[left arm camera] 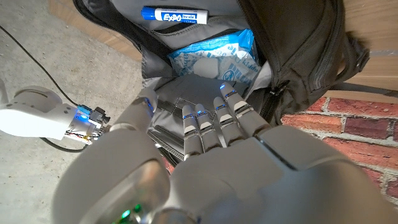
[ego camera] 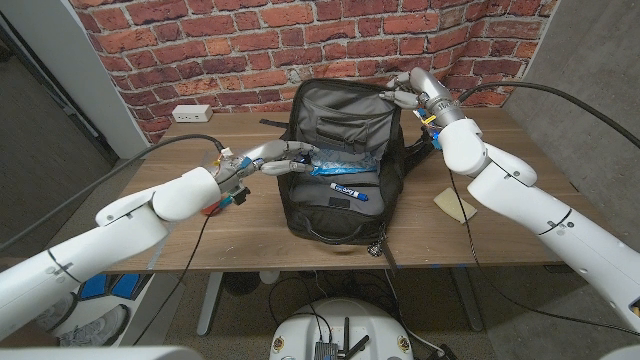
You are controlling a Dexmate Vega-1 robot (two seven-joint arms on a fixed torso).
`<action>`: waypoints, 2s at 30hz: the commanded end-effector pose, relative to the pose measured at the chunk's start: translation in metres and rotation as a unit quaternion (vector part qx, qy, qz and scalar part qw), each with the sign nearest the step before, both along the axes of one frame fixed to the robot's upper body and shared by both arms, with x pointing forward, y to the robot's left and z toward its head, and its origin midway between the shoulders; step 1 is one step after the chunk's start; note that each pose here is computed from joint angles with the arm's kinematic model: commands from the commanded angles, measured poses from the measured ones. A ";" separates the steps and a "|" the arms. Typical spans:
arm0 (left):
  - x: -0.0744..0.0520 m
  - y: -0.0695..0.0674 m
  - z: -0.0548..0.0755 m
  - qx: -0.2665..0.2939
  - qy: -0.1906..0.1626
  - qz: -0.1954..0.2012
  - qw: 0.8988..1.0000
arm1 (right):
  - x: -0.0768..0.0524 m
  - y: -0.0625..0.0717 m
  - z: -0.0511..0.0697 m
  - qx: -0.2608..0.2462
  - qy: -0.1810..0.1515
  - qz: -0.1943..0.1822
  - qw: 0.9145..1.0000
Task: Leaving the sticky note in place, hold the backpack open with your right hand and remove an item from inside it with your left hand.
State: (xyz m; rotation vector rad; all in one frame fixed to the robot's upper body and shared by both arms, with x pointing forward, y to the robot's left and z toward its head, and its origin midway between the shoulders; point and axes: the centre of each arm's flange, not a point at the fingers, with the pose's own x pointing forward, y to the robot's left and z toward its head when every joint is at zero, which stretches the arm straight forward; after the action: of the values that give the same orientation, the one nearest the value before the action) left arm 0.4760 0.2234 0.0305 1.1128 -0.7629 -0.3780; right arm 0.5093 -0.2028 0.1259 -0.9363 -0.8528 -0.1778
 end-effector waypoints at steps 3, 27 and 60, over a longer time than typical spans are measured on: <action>0.007 -0.015 0.022 0.069 -0.016 -0.003 0.997 | 0.004 -0.003 0.000 0.006 -0.006 0.008 1.000; 0.002 -0.057 0.049 0.236 -0.077 0.018 0.969 | 0.005 -0.003 0.001 0.016 -0.010 0.017 1.000; 0.015 -0.113 0.052 0.375 -0.101 0.042 0.921 | 0.003 -0.012 0.010 0.005 -0.013 0.038 0.999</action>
State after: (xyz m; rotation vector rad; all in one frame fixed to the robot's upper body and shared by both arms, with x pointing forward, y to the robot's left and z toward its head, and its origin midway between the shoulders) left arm 0.4852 0.1271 0.0833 1.8495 -0.7653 -0.4887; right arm 0.5145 -0.2117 0.1324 -0.8938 -0.8970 -0.1458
